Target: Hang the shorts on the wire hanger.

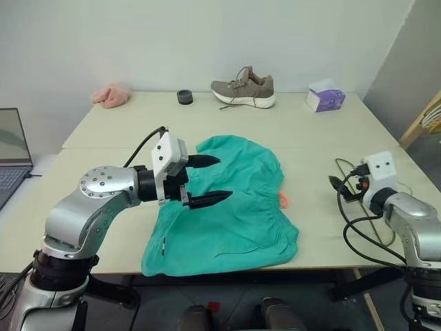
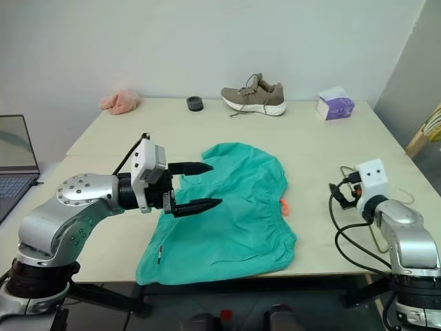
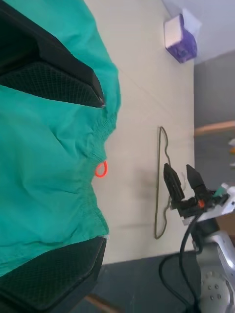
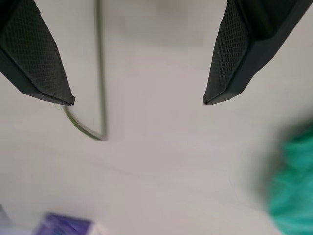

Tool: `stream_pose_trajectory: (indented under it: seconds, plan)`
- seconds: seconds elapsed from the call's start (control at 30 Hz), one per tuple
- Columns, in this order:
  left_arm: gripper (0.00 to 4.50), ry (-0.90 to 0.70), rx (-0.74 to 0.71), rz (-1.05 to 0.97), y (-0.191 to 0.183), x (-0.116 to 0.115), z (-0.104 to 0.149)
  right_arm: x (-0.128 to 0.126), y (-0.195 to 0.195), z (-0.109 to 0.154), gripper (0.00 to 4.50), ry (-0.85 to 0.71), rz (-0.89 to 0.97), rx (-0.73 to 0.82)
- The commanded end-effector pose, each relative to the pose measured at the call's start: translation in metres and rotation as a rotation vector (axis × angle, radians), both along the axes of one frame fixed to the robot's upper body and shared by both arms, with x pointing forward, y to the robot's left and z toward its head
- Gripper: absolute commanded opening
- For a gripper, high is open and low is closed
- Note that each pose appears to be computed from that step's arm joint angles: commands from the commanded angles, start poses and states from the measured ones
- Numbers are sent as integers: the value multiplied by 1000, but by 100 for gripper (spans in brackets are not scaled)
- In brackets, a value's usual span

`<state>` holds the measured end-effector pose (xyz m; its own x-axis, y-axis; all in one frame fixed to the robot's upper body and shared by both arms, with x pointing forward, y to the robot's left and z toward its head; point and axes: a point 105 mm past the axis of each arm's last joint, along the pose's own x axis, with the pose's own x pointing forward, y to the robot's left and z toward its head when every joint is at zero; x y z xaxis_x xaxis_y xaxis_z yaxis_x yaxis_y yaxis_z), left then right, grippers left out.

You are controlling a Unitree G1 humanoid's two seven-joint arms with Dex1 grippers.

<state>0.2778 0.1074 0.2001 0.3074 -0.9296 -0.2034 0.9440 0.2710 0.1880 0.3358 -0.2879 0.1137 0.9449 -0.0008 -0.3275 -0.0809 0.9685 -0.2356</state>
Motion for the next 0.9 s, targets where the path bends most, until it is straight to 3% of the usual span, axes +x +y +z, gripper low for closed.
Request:
stream_pose_trajectory:
  seconds: [0.03,0.43,0.53,0.7,0.9]
  plan:
    - [444,-62,36,-42,-1,3,11,-2,-39,0,450,22,-169,-28]
    - [444,-125,35,-63,-7,12,20,0,-66,-52,450,277,-219,64]
    - [450,-128,40,-64,-7,12,20,-3,-67,-67,392,364,-210,93]
    - [450,-134,54,-64,-6,12,19,-13,-68,-92,234,515,-239,207]
    - [450,-132,60,-55,-4,11,17,-22,-73,-111,34,572,-324,290]
